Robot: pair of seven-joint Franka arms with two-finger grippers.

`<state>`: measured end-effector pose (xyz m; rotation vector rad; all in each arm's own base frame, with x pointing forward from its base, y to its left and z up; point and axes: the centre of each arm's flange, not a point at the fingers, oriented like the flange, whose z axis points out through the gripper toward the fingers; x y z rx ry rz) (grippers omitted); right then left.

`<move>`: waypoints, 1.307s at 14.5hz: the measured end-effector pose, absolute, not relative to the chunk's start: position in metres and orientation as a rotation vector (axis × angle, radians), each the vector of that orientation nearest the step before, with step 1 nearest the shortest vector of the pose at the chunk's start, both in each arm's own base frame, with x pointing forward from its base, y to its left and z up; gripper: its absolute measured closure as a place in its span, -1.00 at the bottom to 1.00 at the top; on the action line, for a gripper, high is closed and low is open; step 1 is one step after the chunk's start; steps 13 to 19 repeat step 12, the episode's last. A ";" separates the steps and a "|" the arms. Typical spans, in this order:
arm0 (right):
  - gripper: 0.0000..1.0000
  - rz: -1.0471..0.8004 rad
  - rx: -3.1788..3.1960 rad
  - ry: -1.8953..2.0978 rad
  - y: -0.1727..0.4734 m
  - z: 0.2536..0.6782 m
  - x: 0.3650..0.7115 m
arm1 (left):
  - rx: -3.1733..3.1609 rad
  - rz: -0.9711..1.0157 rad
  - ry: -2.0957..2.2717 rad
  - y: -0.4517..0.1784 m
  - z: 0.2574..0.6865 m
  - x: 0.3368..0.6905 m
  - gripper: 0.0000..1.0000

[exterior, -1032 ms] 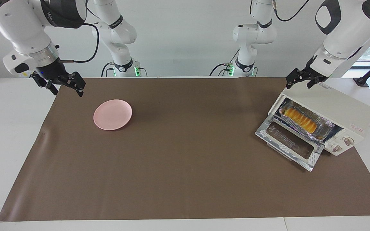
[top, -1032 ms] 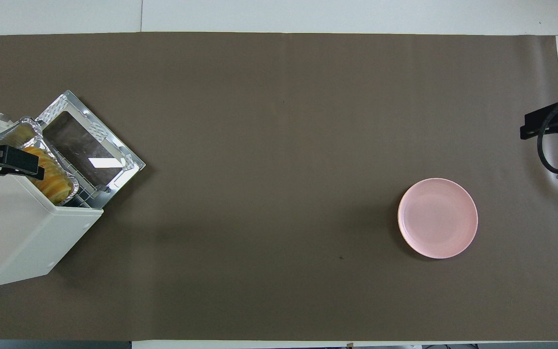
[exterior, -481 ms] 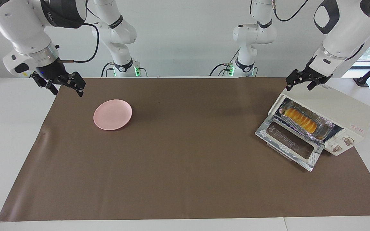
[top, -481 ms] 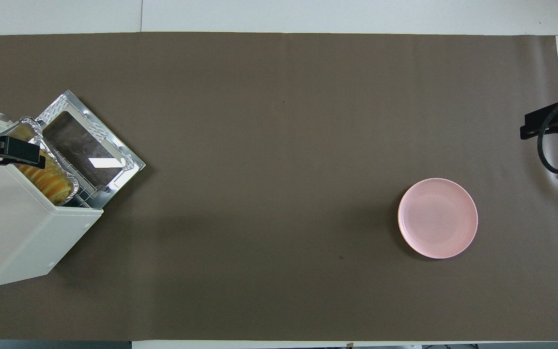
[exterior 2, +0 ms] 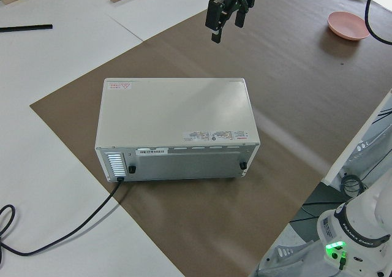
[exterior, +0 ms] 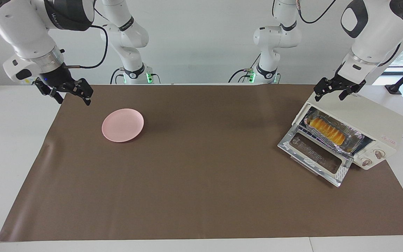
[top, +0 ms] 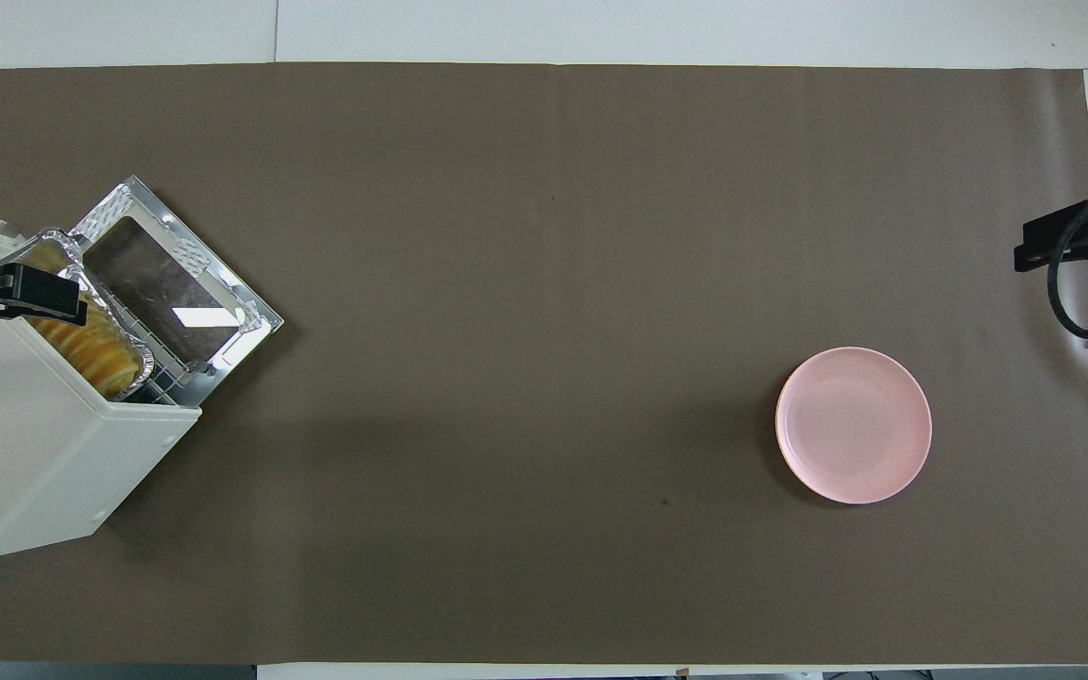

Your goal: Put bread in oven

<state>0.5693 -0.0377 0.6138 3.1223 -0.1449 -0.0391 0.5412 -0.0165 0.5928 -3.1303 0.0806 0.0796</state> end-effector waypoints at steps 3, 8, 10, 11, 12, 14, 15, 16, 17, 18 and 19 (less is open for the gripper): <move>-1.00 -0.039 3.122 -0.145 -0.038 0.614 0.569 | -3.132 0.076 0.076 -0.015 0.594 0.541 -1.00; -1.00 -0.039 3.122 -0.145 -0.038 0.614 0.569 | -3.134 0.074 0.067 -0.012 0.595 0.541 -1.00; -1.00 -0.039 3.122 -0.145 -0.038 0.614 0.569 | -3.134 0.073 0.067 -0.012 0.595 0.541 -1.00; -1.00 -0.039 3.122 -0.145 -0.038 0.614 0.569 | -3.134 0.073 0.067 -0.012 0.595 0.541 -1.00; -1.00 -0.039 3.122 -0.145 -0.038 0.614 0.569 | -3.134 0.073 0.067 -0.012 0.595 0.541 -1.00; -1.00 -0.039 3.122 -0.145 -0.038 0.614 0.569 | -3.134 0.073 0.067 -0.012 0.595 0.541 -1.00; -1.00 -0.039 3.122 -0.145 -0.038 0.614 0.569 | -3.134 0.073 0.067 -0.012 0.595 0.541 -1.00; -1.00 -0.039 3.122 -0.145 -0.038 0.614 0.569 | -3.134 0.073 0.067 -0.012 0.595 0.541 -1.00; -1.00 -0.039 3.122 -0.145 -0.038 0.614 0.569 | -3.134 0.073 0.067 -0.012 0.595 0.541 -1.00; -1.00 -0.039 3.122 -0.145 -0.038 0.614 0.569 | -3.134 0.073 0.067 -0.012 0.595 0.541 -1.00; -1.00 -0.039 3.122 -0.145 -0.038 0.614 0.569 | -3.134 0.073 0.067 -0.012 0.595 0.541 -1.00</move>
